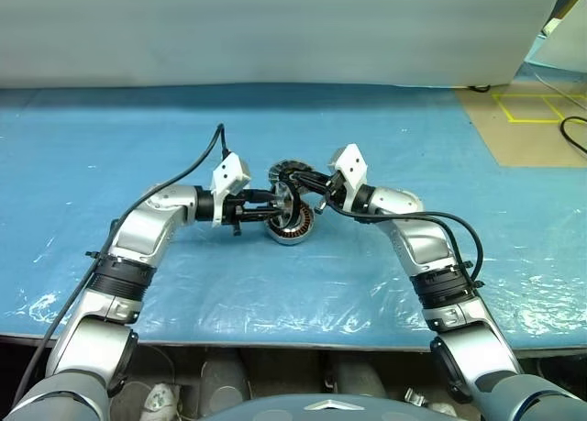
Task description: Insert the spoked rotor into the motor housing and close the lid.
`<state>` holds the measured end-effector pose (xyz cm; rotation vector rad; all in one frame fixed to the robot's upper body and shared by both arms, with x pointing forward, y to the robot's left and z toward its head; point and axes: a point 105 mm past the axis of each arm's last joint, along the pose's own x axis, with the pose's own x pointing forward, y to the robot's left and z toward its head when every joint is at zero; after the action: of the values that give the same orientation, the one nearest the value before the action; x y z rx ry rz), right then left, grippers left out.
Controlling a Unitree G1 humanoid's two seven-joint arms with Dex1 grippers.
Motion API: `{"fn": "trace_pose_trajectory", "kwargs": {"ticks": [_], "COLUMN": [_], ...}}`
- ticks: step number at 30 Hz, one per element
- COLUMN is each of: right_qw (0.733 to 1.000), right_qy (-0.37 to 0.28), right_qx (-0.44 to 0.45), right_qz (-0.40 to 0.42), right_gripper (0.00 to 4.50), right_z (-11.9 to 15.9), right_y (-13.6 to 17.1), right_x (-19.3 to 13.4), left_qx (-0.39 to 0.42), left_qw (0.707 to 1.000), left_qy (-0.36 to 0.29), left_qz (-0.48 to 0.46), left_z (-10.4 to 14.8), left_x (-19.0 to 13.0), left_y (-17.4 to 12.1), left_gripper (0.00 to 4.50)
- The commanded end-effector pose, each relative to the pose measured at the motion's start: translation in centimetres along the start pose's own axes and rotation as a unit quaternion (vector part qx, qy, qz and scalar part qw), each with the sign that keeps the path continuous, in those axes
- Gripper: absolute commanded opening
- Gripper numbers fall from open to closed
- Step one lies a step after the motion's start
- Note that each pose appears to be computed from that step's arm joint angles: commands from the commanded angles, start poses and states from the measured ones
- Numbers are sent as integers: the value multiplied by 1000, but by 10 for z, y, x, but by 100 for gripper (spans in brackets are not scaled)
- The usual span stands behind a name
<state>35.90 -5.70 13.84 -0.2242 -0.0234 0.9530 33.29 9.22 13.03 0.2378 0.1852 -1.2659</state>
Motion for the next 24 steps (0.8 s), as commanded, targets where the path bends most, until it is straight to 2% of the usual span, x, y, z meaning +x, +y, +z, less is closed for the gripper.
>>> {"fn": "trace_pose_trajectory", "kwargs": {"ticks": [1, 13, 24], "right_qw": [1000, 1000, 1000], "right_qy": [-22, -20, -21], "right_qx": [-18, -19, -21], "right_qz": [-9, -10, -8], "right_gripper": [0, 0, 0], "right_z": [14, 13, 14], "right_y": [-3, -3, -2], "right_x": [-4, -3, -1], "left_qx": [22, 22, 33], "left_qw": [1000, 999, 995], "left_qy": [8, 34, 86], "left_qz": [-7, -19, -26], "left_z": [2, -2, -16], "left_x": [2, 1, 1], "left_y": [0, -1, -1], "left_gripper": [176, 176, 176]}}
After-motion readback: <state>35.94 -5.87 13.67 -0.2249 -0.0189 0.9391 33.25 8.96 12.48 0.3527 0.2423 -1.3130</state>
